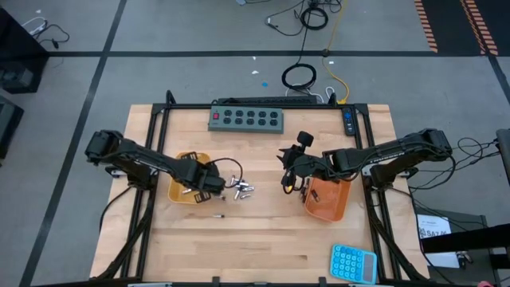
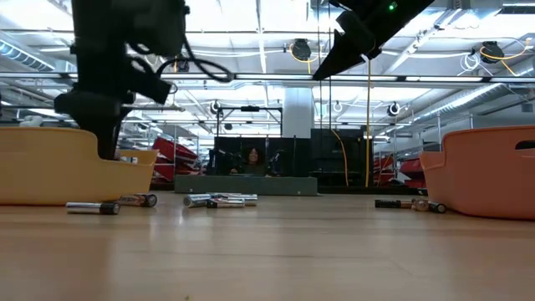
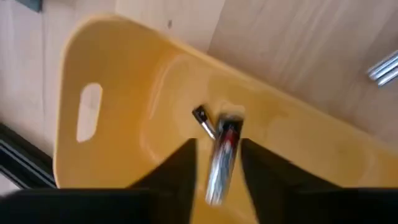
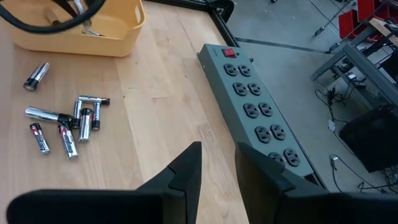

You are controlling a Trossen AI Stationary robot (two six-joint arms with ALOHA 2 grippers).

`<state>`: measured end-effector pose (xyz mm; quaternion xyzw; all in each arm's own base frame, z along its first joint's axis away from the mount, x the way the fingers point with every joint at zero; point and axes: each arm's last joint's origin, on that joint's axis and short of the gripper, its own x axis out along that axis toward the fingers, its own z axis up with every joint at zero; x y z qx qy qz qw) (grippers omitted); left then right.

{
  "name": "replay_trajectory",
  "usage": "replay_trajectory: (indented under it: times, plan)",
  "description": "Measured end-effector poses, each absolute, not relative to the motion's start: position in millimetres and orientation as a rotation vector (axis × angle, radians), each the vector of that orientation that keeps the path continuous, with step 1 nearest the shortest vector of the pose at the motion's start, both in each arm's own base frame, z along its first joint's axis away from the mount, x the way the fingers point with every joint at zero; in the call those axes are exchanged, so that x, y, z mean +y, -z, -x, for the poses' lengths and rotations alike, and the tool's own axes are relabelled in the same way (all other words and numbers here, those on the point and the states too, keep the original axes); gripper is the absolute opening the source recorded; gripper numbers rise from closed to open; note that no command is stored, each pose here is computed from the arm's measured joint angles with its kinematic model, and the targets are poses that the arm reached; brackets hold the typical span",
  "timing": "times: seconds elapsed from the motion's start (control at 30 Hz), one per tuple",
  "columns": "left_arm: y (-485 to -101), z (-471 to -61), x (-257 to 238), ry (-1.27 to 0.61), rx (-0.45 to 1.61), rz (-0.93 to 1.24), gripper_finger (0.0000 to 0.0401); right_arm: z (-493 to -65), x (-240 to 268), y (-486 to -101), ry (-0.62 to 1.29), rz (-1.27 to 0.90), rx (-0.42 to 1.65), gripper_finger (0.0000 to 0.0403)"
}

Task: Sort batteries
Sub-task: Put the silver battery into the yellow bin

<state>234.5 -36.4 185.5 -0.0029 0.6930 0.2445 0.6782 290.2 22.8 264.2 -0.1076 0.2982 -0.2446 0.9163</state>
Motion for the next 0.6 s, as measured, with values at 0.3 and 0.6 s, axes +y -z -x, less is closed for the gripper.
replay_trajectory:
  times: [0.3, 0.6]
  plan:
    - [-222, -237, -51, -0.521, 1.381, -0.055, 0.0222, -290, 23, -264, 0.503, 0.222, 0.614, 0.009]
    - [-220, -253, -116, -0.169, 1.24, -0.031, 0.0224, -290, 23, -264, 0.504, 0.218, 0.614, 0.009]
